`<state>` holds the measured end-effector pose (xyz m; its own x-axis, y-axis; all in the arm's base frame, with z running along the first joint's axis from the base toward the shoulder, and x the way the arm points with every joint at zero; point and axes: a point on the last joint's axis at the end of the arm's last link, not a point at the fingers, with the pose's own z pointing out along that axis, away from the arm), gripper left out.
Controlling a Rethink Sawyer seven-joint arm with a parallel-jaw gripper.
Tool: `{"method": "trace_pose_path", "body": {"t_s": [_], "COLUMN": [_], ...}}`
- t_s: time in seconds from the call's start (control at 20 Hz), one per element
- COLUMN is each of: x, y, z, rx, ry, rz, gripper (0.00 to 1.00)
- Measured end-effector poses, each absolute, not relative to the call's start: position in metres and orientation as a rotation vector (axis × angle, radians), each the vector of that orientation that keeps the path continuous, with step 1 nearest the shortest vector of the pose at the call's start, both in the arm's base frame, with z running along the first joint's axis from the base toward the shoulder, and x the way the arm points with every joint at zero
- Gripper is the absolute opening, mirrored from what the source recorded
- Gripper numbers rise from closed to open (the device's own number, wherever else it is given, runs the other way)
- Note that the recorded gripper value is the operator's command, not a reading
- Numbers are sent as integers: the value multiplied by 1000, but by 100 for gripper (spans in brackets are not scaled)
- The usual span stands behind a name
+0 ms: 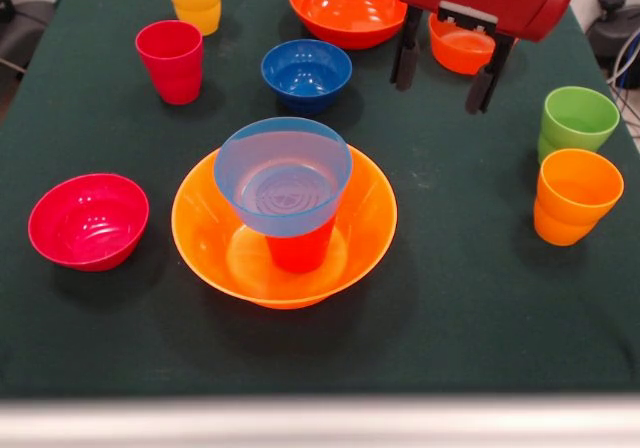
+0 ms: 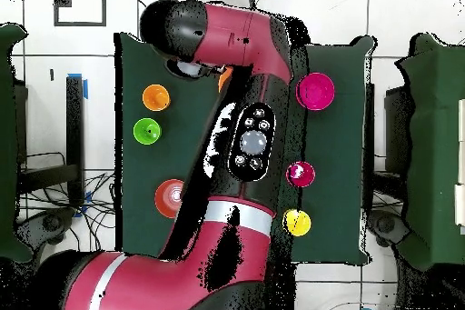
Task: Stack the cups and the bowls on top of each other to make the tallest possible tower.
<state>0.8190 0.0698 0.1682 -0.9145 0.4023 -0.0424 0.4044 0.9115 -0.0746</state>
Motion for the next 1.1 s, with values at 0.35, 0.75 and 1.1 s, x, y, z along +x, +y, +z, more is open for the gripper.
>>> {"method": "trace_pose_path", "body": {"t_s": [0.35,0.75,1.1], "x": [820,821,817], "y": [69,72,76], "z": [167,162,147], "rx": [643,665,666], "ry": [3034,3028,3049], "rz": [-123,-80,-82], "gripper": [100,100,100]}}
